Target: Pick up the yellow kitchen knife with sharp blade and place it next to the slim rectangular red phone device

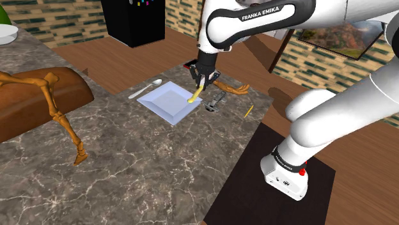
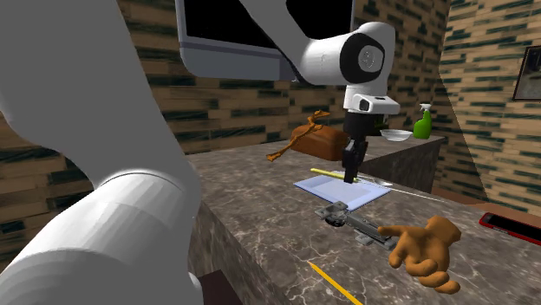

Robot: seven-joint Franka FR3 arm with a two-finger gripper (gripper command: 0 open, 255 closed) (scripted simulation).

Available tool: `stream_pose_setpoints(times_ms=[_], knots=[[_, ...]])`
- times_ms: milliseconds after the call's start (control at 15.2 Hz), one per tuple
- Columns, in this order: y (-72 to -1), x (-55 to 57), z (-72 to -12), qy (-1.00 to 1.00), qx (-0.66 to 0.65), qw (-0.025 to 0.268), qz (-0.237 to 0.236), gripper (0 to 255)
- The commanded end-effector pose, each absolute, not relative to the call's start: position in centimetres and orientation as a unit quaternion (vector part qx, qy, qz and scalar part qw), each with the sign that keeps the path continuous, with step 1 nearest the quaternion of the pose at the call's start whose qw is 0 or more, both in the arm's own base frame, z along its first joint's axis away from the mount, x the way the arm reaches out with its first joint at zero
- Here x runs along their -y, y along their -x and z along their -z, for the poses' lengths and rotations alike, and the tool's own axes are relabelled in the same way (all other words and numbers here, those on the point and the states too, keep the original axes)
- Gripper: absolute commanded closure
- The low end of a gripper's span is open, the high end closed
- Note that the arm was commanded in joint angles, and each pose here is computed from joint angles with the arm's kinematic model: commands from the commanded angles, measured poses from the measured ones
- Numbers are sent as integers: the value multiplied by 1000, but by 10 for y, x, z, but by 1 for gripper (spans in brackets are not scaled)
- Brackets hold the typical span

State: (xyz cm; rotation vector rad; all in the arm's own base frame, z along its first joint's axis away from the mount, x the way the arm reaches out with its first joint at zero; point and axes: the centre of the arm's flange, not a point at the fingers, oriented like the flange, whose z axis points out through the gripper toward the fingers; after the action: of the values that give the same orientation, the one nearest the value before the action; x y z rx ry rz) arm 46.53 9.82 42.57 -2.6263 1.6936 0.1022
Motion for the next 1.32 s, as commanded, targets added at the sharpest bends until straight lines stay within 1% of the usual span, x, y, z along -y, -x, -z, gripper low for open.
stream_pose_setpoints(times_ms=[0,1122,1254], knots=[[-495,-98,-424,840,-542,8,-33,255],[-719,-87,-425,840,-542,8,-33,255],[-726,-86,-420,840,-542,8,-33,255]])
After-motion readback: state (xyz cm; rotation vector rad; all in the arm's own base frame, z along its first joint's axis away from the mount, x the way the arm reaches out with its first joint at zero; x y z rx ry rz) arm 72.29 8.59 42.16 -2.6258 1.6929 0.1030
